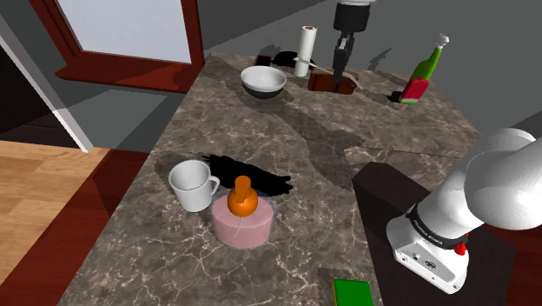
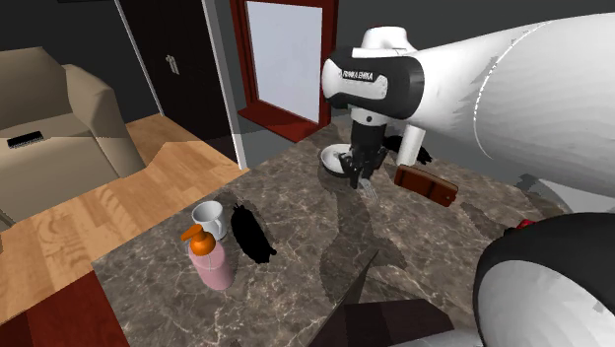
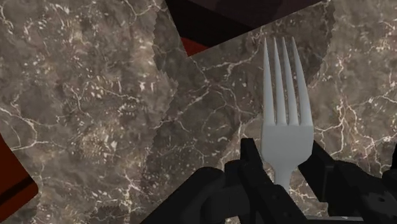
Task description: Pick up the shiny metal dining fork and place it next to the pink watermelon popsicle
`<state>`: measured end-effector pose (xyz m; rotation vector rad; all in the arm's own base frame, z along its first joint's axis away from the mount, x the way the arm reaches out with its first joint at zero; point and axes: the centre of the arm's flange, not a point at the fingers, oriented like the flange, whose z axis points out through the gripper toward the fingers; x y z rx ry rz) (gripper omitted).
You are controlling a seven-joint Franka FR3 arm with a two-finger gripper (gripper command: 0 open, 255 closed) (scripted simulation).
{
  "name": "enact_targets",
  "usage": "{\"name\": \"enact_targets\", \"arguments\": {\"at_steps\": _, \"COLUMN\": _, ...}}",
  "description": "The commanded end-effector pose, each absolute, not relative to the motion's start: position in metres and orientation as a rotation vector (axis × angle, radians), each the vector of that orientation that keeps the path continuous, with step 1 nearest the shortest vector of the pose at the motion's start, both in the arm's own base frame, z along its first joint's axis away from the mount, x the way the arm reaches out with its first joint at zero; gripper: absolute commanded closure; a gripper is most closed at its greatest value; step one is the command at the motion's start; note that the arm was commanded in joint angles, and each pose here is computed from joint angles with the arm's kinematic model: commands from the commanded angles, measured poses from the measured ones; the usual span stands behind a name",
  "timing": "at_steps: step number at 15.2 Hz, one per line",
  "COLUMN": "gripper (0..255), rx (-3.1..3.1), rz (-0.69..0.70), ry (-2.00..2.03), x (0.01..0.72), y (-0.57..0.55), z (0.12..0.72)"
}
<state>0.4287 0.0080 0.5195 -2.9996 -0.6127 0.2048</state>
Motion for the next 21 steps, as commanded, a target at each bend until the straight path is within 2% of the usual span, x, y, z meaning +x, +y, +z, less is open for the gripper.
{"name": "enact_targets", "arguments": {"at_steps": 1, "gripper": 255, "rx": -2.999, "rz": 0.204, "ry": -0.615, "x": 0.430, "y": -0.020, "z": 0.521}}
{"name": "enact_targets", "arguments": {"at_steps": 21, "gripper": 255, "rx": -2.999, "rz": 0.204, "ry": -0.615, "x": 0.451, "y": -0.283, "z": 0.522}}
